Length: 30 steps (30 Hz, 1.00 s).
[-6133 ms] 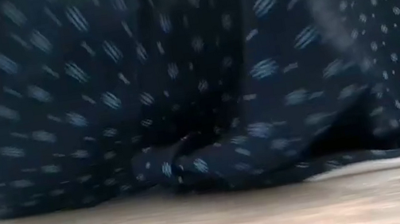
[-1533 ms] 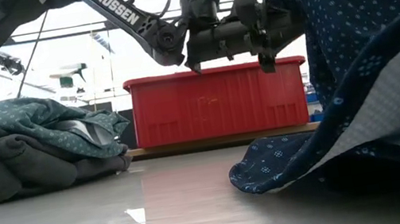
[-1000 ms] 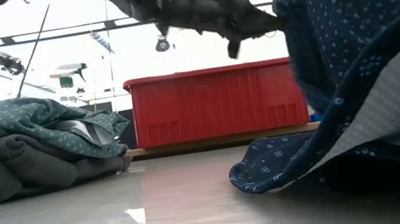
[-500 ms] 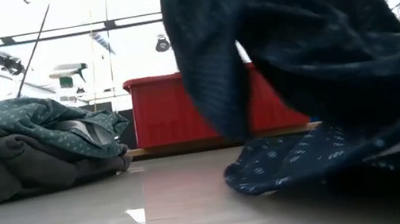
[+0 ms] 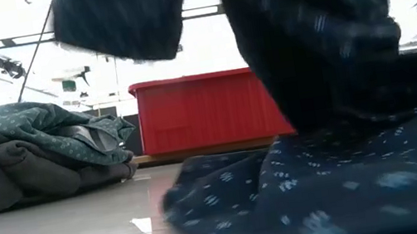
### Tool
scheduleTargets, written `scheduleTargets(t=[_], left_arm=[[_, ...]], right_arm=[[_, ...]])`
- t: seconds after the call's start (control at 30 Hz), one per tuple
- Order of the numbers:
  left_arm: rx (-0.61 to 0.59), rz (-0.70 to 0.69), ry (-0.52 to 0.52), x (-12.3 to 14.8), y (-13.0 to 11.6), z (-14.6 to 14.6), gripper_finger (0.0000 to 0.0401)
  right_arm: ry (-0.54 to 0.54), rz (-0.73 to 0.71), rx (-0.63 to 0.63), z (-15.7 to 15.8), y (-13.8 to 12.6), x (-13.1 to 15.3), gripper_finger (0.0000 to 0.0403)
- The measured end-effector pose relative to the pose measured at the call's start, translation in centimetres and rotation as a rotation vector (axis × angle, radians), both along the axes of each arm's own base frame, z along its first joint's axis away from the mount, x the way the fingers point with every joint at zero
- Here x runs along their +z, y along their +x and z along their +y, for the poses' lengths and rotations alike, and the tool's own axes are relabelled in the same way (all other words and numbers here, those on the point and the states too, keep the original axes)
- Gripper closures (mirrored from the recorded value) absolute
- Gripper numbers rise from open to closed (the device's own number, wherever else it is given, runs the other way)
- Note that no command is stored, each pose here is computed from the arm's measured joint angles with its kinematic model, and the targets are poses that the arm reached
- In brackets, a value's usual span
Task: Fold Laundry from Bin
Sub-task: Fold the blue polo shirt on the table
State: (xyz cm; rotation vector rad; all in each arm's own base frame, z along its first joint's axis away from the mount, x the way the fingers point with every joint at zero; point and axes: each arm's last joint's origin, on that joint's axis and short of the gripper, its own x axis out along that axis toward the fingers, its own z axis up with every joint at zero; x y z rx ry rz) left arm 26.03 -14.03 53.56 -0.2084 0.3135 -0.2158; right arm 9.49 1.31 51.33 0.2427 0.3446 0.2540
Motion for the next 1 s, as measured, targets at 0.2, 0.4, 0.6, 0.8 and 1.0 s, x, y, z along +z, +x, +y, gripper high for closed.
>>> scheduleTargets(t=[0.2,0.4,0.6,0.8,1.0], left_arm=[[-0.128,-0.281,-0.102,2.1,0.2,-4.8,0.0401],[-0.154,-0.591,-0.192,4.9,-1.3,-6.9,0.0401],[0.072,-0.473,-0.134,4.3,-2.1,-6.5,0.0401],[0.449,-0.117,0.01,0.6,-1.5,-2.1,0.0401],[0.781,0.337,0.172,-5.0,0.0,5.3,0.0401]], right_arm=[[0.193,-0.324,0.254,1.8,-0.8,4.1,0.0402],[0.289,-0.458,0.431,3.7,-0.8,5.8,0.0403],[0.303,-0.401,0.151,4.5,0.3,5.2,0.0403],[0.049,-0.01,-0.424,2.6,0.5,0.3,0.0403],[-0.139,0.349,-0.768,0.5,2.7,-5.8,0.0403]])
